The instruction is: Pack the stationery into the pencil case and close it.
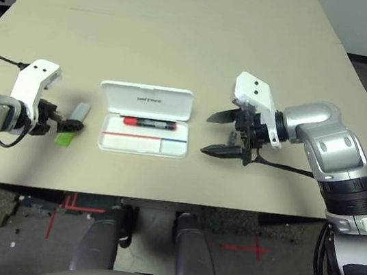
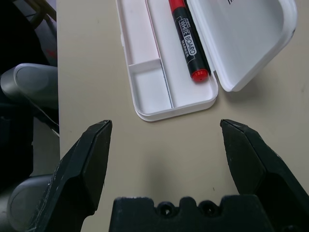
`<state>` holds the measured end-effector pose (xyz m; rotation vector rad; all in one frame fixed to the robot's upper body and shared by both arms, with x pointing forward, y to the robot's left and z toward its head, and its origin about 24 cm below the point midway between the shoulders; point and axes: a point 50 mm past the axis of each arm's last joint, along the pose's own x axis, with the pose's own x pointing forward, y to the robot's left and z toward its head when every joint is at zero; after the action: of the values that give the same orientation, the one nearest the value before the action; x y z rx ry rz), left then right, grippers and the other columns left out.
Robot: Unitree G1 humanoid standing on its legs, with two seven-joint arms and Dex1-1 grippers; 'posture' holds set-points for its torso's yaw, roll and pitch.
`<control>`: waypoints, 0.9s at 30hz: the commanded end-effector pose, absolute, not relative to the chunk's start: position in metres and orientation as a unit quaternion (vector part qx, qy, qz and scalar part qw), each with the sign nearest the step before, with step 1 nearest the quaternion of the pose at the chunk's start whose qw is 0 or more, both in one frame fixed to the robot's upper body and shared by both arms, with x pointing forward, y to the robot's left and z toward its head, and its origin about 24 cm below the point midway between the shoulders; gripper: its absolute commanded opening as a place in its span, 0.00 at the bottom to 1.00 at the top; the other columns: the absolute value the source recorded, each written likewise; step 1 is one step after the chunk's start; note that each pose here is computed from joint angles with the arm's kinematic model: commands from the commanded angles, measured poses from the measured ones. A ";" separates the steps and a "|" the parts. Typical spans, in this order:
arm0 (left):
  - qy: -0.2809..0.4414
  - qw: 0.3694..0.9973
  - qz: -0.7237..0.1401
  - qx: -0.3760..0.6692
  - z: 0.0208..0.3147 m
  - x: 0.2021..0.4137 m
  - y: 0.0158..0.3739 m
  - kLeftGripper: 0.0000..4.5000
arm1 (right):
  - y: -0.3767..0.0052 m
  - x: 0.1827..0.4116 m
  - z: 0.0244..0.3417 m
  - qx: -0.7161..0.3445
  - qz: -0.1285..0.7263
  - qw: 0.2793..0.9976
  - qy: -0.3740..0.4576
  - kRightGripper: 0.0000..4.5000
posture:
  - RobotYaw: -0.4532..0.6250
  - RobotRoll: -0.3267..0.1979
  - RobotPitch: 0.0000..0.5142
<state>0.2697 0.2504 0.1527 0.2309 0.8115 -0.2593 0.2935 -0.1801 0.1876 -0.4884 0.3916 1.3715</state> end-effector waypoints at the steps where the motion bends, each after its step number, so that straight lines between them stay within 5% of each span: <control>1: 0.408 0.897 -0.125 0.118 0.145 0.267 0.252 0.44 | -0.179 0.293 0.184 -0.229 0.620 0.727 0.184 1.00 | 0.41 0.62 0.43; 4: 0.397 0.900 -0.130 0.126 0.151 0.268 0.253 0.24 | -0.178 0.293 0.183 -0.230 0.620 0.727 0.184 1.00 | 0.41 0.62 0.43; 17: 0.342 0.876 -0.261 0.217 0.190 0.244 0.273 0.24 | -0.178 0.296 0.182 -0.226 0.623 0.728 0.177 1.00 | 0.43 0.62 0.44; 27: 0.303 0.804 -0.429 0.278 0.212 0.216 0.241 0.24 | -0.177 0.297 0.183 -0.223 0.628 0.724 0.177 1.00 | 0.44 0.62 0.44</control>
<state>0.2202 0.2486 0.2075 0.5635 0.6560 -0.8555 0.2972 -0.1785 0.1839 -0.4851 0.3849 1.3701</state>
